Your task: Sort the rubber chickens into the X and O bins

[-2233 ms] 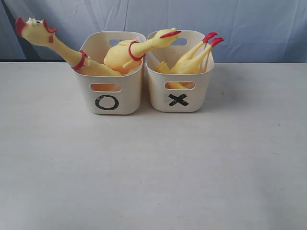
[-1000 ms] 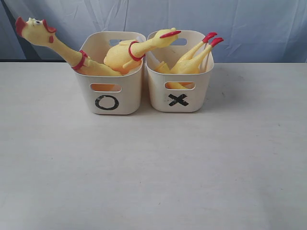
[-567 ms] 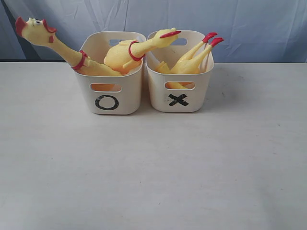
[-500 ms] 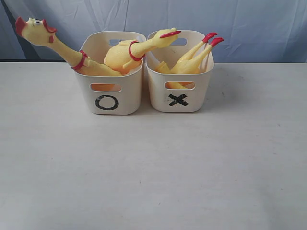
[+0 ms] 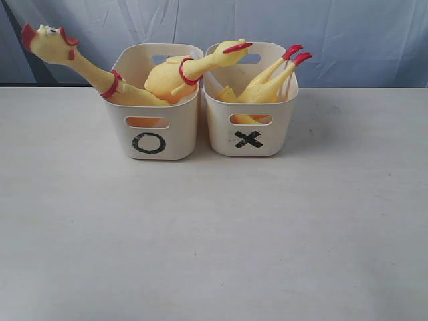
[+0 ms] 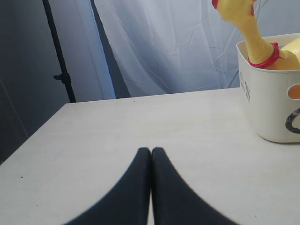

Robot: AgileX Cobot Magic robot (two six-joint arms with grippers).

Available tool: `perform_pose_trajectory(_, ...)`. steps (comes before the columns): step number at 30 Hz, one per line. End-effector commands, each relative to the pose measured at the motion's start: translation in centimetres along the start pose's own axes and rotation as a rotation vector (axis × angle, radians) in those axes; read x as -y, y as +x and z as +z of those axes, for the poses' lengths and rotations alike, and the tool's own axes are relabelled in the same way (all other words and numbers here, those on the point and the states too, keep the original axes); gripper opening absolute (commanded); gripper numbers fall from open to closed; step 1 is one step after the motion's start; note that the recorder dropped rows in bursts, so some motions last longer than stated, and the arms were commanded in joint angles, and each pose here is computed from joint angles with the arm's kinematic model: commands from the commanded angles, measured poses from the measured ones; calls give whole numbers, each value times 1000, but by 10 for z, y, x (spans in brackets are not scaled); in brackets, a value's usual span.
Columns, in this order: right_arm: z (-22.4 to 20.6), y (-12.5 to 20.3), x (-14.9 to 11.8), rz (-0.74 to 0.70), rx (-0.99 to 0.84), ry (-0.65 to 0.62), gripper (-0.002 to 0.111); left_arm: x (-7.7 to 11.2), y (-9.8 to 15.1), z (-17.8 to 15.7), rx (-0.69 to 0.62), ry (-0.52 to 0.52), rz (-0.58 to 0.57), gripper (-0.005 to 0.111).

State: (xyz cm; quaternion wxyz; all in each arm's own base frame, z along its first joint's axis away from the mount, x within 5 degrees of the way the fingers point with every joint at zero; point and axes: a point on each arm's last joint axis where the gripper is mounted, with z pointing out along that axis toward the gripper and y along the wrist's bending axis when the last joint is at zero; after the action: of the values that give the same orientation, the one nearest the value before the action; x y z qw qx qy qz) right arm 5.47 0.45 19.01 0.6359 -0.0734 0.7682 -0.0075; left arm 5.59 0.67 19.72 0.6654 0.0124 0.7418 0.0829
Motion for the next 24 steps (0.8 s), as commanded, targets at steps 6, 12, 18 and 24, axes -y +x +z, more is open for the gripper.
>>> perform_pose_trajectory(6,0,2,0,-16,-3,10,-1,0,4,0,-36,2,-7,0)
perform_pose_trajectory(12,0,2,1,-16,4,10,-1,0,4,0,-36,2,-7,0)
perform_pose_trajectory(18,0,2,1,-16,4,10,-1,0,4,0,-36,2,-7,0)
perform_pose_trajectory(24,0,2,1,-16,4,10,-1,0,4,0,-36,2,-7,0)
